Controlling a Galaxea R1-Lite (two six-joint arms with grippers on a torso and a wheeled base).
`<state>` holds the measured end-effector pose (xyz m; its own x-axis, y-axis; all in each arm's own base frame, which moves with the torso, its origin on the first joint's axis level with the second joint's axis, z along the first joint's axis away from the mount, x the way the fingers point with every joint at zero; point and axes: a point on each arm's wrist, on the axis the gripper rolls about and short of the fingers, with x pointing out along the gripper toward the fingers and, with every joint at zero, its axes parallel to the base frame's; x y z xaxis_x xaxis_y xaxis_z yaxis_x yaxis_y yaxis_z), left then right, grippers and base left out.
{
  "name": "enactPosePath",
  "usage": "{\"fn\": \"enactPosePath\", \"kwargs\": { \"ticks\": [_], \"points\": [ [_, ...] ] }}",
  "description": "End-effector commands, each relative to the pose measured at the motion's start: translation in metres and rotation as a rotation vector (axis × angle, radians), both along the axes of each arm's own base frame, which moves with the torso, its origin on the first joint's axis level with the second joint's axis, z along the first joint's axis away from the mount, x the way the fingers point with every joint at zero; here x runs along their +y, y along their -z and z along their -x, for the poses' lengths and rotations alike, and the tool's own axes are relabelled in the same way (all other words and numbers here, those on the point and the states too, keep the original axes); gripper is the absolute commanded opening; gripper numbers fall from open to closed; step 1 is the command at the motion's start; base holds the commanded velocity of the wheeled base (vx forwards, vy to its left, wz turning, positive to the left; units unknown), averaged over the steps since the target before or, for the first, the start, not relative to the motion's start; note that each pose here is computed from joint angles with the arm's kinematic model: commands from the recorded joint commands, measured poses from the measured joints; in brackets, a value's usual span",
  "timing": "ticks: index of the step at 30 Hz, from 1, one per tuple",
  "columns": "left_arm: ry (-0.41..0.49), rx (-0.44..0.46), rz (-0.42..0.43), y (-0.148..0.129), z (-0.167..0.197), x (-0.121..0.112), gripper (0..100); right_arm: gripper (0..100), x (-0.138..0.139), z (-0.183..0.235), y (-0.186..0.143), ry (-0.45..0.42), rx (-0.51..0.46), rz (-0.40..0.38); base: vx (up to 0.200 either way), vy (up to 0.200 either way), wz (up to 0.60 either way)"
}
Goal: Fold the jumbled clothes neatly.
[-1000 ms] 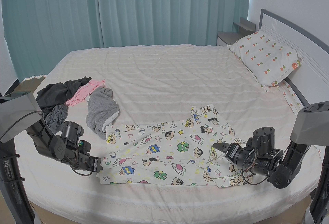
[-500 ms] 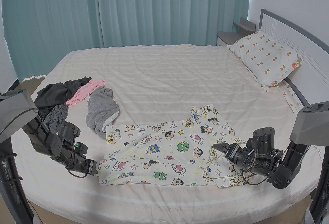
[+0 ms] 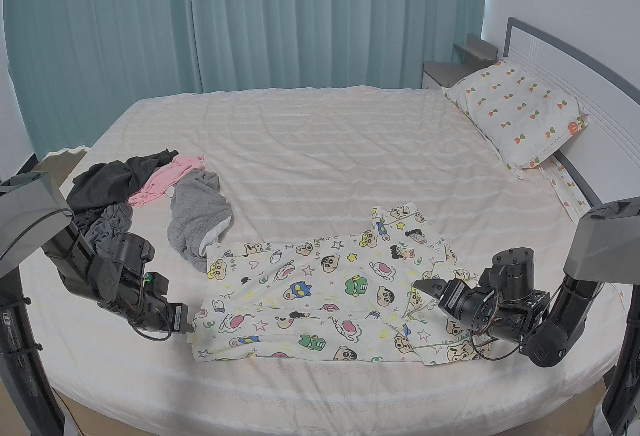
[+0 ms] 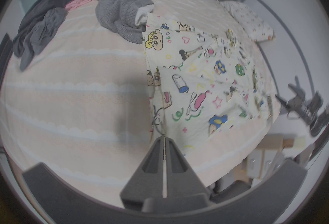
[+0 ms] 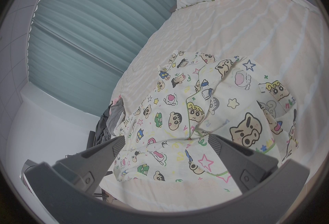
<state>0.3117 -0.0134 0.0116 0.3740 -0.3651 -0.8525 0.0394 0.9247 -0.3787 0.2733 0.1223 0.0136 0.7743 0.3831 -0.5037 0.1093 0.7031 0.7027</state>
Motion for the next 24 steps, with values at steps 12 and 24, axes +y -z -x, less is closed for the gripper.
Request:
{"fn": "enactPosePath", "kwargs": {
  "ticks": [12, 24],
  "points": [
    [-0.022, -0.118, 0.290, -0.042, 0.044, -0.044, 0, 100, 0.000, 0.001, -0.001, 0.004, -0.017, 0.032, 0.100, 0.000, 0.00],
    [-0.144, -0.245, 0.202, -0.028, 0.001, -0.029, 0, 100, 0.000, 0.001, -0.002, 0.002, -0.021, 0.033, 0.000, 0.000, 0.00]
  ]
}}
